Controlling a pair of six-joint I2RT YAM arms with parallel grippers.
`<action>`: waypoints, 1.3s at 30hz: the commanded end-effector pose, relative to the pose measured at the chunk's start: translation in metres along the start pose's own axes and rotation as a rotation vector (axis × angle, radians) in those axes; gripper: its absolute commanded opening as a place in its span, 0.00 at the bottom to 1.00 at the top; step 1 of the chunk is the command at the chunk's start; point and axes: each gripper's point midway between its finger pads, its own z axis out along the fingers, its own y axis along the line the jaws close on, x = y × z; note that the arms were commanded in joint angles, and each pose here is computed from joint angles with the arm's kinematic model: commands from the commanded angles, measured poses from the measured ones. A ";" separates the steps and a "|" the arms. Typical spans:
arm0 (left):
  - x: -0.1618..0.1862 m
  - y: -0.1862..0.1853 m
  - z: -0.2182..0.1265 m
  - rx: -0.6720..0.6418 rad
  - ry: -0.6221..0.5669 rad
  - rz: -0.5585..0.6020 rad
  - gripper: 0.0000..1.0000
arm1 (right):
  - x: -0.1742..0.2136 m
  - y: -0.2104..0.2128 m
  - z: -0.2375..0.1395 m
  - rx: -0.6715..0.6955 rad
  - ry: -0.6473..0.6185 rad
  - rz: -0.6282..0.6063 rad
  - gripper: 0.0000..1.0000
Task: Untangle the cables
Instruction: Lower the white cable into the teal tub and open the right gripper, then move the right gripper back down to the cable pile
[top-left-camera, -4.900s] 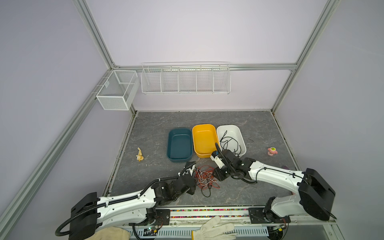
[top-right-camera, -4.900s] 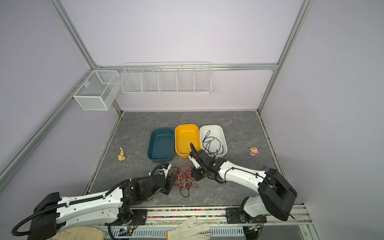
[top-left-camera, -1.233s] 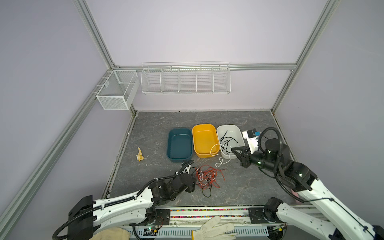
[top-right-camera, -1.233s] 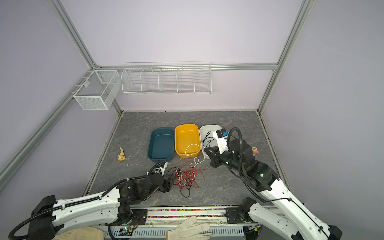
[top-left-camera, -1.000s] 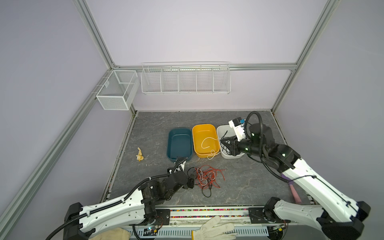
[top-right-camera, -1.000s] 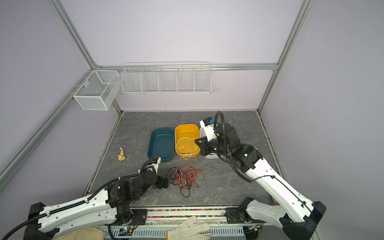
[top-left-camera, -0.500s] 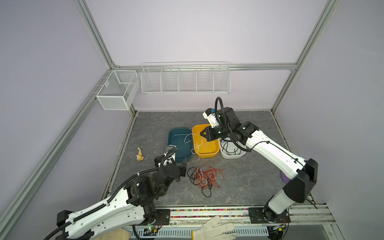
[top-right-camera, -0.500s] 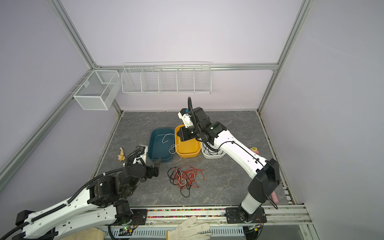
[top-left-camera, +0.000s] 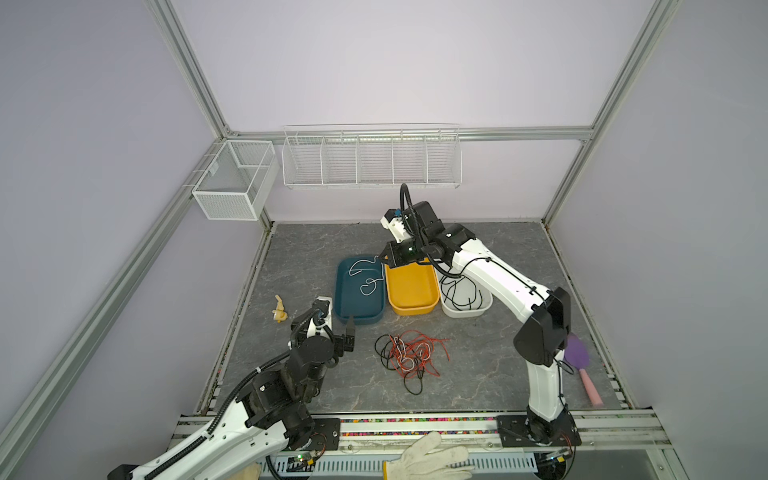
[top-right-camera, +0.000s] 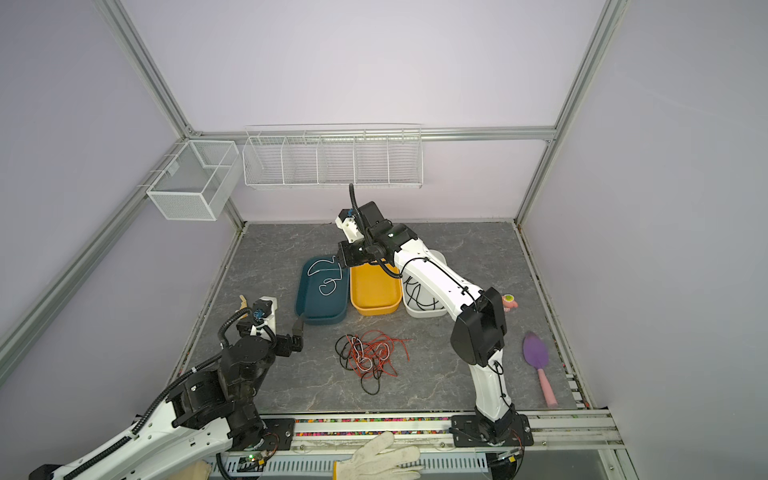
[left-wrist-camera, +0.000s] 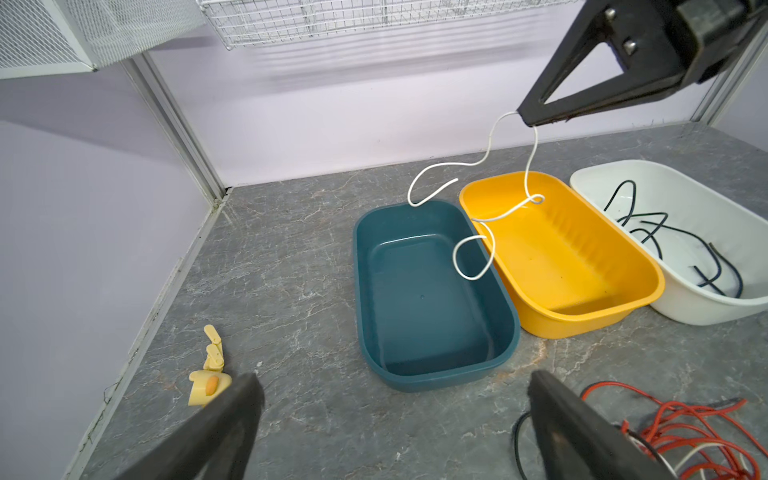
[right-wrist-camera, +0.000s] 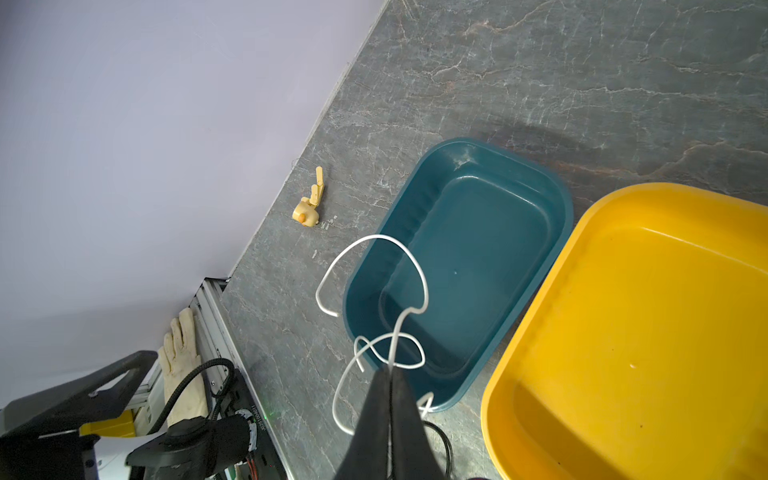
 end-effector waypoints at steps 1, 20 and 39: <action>-0.001 0.000 0.003 0.007 -0.010 -0.008 0.99 | 0.014 0.000 0.019 0.020 0.074 -0.003 0.07; -0.002 0.005 -0.001 0.054 -0.114 -0.045 0.99 | 0.039 -0.042 0.097 0.193 0.192 -0.032 0.07; 0.006 -0.004 0.005 0.081 -0.089 0.014 0.99 | 0.024 -0.014 0.034 0.208 0.129 -0.088 0.61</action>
